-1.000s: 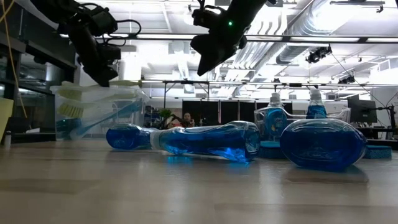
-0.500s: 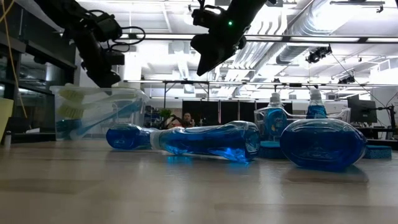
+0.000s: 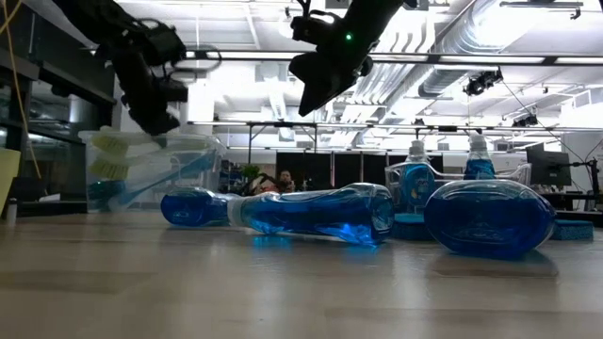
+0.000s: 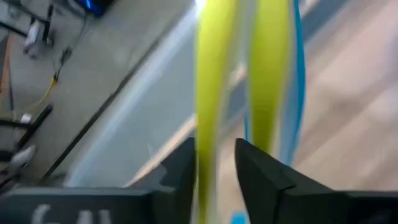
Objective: Pick & Place Kitchen Sink Supplies
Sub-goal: Put the top soap dispenser into the transparent bin
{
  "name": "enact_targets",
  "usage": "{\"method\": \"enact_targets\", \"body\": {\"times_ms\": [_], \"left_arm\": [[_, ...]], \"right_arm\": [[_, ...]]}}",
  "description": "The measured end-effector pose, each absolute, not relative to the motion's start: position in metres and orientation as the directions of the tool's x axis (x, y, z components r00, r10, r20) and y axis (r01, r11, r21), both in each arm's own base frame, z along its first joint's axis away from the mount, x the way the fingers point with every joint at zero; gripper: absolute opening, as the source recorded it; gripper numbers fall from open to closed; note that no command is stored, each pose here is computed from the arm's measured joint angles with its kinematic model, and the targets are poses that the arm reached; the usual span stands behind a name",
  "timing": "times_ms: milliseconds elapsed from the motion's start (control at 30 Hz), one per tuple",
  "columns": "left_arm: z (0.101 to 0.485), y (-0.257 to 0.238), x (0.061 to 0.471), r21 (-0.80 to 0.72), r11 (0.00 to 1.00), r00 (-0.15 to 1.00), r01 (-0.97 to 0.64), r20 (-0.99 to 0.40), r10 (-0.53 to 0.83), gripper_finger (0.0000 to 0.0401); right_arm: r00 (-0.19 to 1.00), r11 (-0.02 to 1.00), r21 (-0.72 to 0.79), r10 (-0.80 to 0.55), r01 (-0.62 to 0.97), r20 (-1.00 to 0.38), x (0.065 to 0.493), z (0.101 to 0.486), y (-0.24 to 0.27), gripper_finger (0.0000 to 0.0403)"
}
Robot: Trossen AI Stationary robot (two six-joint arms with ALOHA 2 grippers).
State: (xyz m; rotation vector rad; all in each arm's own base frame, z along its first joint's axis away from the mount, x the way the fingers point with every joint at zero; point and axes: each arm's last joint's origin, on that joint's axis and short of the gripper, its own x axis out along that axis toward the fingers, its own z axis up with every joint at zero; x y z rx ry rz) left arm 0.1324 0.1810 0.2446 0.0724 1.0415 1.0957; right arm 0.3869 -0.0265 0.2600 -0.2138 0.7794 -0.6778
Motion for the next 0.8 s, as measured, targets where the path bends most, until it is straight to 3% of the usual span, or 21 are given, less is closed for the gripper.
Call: {"method": "enact_targets", "body": {"times_ms": [167, 300, 533, 800], "left_arm": [[0.253, 0.182, 0.133, 0.514, 0.498, 0.051, -0.698, -0.658, 0.751, 0.0178], [0.255, 0.18, 0.131, 0.502, 0.494, 0.047, -0.71, -0.667, 0.744, 0.0204], [0.263, 0.174, 0.127, 0.48, 0.485, 0.076, -0.731, -0.649, 0.757, 0.0209], [0.28, 0.159, 0.121, 0.334, 0.572, 0.271, -0.75, -0.633, 0.725, 0.0209]], "right_arm": [[0.521, 0.784, -0.406, -0.618, 0.47, -0.589, 0.387, 0.26, -0.026, 0.022], [0.527, 0.794, -0.397, -0.604, 0.459, -0.599, 0.387, 0.259, -0.026, 0.022], [0.534, 0.807, -0.389, -0.587, 0.444, -0.608, 0.387, 0.259, -0.026, 0.022], [0.588, 0.912, -0.363, -0.403, 0.192, -0.701, 0.399, 0.238, -0.022, 0.022]]}}
